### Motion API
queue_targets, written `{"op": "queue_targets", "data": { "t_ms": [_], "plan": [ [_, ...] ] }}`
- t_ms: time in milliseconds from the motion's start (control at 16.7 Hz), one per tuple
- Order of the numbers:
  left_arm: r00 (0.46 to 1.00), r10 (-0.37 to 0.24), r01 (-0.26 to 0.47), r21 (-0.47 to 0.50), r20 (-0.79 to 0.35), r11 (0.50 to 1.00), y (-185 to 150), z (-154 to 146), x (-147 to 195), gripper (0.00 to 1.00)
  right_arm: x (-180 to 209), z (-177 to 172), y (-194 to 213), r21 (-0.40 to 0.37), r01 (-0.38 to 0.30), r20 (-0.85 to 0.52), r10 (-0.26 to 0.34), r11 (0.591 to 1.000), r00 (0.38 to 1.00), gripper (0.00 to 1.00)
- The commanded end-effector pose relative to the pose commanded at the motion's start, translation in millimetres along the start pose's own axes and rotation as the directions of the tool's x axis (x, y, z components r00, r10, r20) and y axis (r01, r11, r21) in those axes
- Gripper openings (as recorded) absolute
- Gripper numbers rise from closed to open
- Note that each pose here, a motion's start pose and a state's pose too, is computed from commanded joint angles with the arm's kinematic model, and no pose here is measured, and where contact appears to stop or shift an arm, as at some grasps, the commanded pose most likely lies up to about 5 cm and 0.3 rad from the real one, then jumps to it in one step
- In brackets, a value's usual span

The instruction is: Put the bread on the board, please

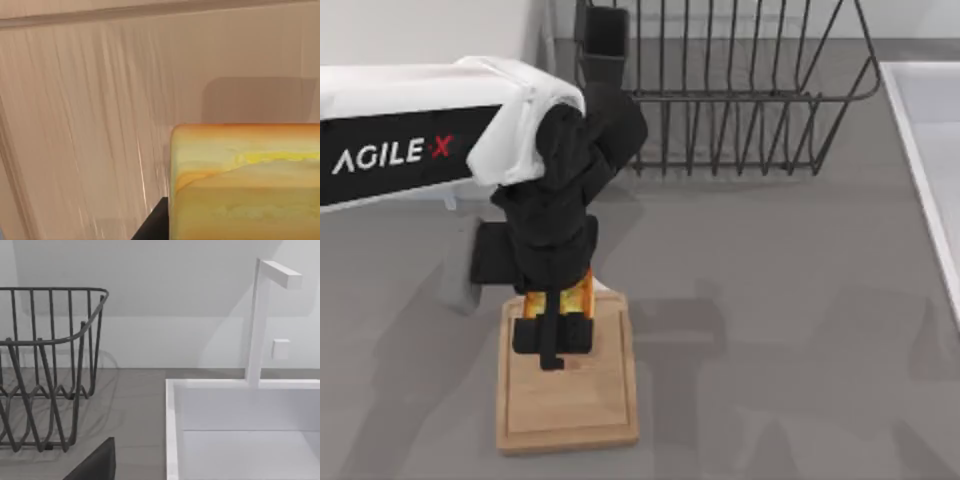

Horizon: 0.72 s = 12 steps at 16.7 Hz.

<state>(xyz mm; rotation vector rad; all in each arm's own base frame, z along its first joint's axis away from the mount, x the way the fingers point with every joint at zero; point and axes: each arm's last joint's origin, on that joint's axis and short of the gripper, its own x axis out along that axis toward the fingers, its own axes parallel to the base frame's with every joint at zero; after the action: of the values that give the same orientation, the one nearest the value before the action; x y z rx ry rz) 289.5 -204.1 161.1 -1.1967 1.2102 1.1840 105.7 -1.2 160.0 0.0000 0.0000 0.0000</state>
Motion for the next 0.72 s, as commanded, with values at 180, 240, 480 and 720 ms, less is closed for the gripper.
{"op": "queue_targets", "data": {
  "t_ms": [180, 240, 480, 720],
  "plan": [
    [1.0, -0.01, 0.01, -0.001, -0.006, 1.0, 0, -1, 8, 0.0, 0, 0, 0, 0.0, 0.0, 0.0, 0.0, 1.0, 1.0, 1.0],
    [1.0, -0.01, 0.01, -0.001, -0.006, 1.0, 0, -1, 12, 0.0, 0, 0, 0, 0.0, 0.0, 0.0, 0.0, 1.0, 1.0, 1.0],
    [1.0, 0.007, -0.007, -0.002, 0.001, 1.0, 1, 0, 22, 0.0, 0, 0, 0, 0.0, 0.0, 0.0, 0.0, 1.0, 1.0, 1.0],
    [1.0, 0.007, -0.007, -0.002, 0.001, 1.0, 1, 0, 22, 0.15, 0, 0, 0, 0.0, 0.0, 0.0, 0.0, 1.0, 1.0, 1.0]
  ]
}}
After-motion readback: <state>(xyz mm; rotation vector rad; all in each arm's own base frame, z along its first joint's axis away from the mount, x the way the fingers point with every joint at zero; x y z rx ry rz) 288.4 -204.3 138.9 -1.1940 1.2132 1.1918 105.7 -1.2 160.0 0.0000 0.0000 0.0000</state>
